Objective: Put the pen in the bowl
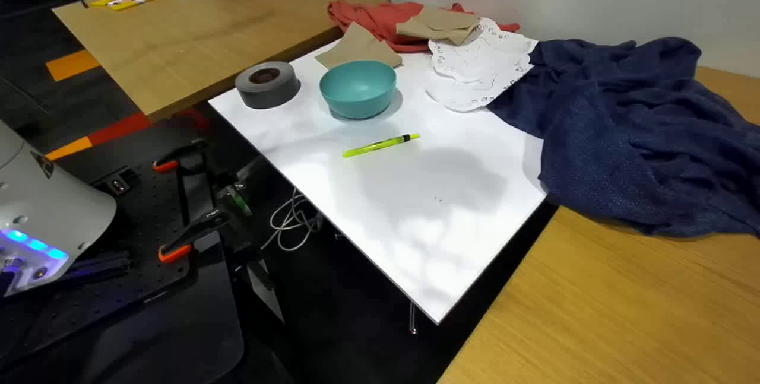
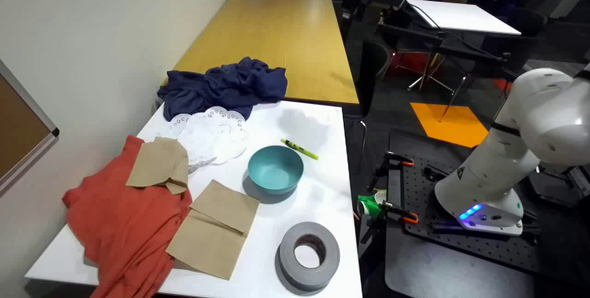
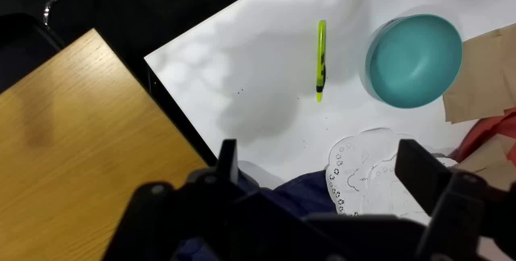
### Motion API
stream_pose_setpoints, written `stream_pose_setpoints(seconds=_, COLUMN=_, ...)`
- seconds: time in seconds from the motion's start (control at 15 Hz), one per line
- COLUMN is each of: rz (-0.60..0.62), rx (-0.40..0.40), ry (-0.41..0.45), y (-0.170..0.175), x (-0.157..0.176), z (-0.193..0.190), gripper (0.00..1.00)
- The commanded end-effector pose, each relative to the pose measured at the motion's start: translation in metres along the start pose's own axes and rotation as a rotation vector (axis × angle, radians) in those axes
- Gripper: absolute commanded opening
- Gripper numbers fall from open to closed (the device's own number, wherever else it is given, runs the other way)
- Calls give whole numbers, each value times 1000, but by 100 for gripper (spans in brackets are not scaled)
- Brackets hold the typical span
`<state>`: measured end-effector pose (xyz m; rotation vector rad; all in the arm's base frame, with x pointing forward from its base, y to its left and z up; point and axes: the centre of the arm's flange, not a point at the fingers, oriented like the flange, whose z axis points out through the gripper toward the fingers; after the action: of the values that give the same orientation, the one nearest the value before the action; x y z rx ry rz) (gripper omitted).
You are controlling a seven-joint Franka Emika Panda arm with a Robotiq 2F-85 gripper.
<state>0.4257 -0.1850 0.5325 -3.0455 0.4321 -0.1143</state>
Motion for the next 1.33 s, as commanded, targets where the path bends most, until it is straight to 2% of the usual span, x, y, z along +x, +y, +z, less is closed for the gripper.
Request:
stream_pose_setpoints(seconds=0.0, rz=0, rx=0, ry=0, y=0, x=0, z=0, gripper=100)
stream_pose_setpoints(seconds=0.6, rz=-18, rx=-8, ry=5, y=-5, x=1, z=8, gripper=100)
stream_pose_setpoints(seconds=0.87, rz=-48, rx=-26, ry=32, y=-23, x=8, z=43, gripper=100)
stream_pose_setpoints(seconds=1.27, rz=-110, rx=-43, ry=9, y=-57, x=20, z=130, gripper=100)
